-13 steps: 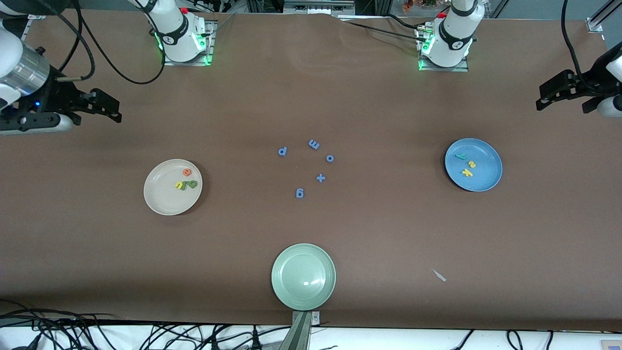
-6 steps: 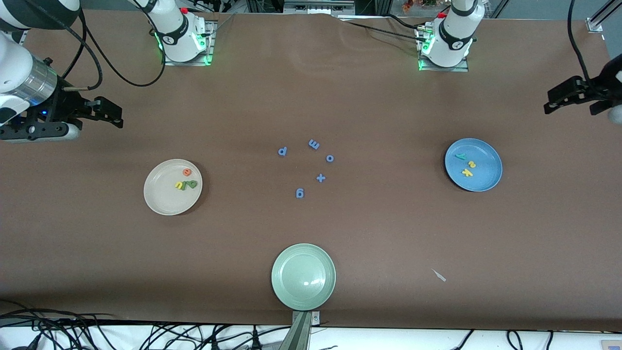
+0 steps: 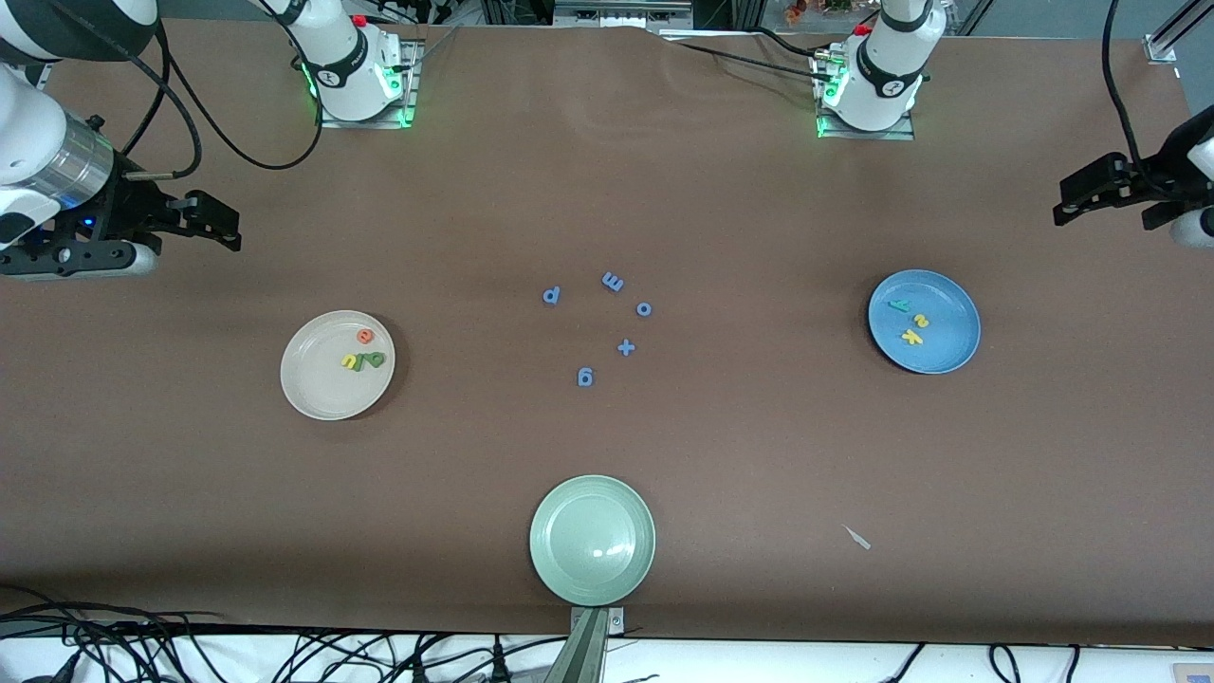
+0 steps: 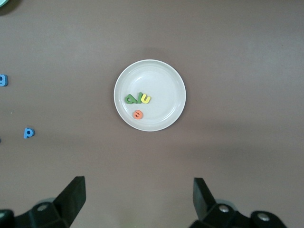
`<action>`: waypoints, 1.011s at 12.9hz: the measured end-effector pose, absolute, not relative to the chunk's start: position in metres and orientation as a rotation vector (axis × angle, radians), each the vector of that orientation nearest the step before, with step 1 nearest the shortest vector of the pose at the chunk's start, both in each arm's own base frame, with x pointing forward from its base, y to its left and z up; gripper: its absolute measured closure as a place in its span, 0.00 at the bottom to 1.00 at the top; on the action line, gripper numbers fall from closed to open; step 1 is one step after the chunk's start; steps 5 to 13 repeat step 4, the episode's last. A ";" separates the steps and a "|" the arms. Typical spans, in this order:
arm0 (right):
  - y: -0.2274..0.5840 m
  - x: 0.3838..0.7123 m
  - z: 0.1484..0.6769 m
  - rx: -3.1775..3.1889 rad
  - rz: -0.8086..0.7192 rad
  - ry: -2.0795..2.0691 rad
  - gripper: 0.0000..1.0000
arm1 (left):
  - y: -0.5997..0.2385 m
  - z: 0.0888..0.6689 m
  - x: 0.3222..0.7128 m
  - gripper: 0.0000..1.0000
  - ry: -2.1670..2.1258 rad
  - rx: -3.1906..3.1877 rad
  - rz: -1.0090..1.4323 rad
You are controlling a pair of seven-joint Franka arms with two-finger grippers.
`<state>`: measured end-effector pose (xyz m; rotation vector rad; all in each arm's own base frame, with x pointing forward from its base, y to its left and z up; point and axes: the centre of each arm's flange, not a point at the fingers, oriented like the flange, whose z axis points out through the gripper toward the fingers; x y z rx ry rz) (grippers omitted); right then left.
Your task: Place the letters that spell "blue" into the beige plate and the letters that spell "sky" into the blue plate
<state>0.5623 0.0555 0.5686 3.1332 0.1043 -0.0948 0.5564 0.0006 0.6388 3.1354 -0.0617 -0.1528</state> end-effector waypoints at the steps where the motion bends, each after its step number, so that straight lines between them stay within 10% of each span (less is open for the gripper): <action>1: 0.056 0.562 0.569 3.133 -0.095 0.105 0.00 | 0.001 0.639 0.556 0.00 -0.061 3.135 -0.153; 13: 0.056 0.562 0.569 3.133 -0.095 0.105 0.00 | 0.004 0.639 0.556 0.00 -0.053 3.135 -0.153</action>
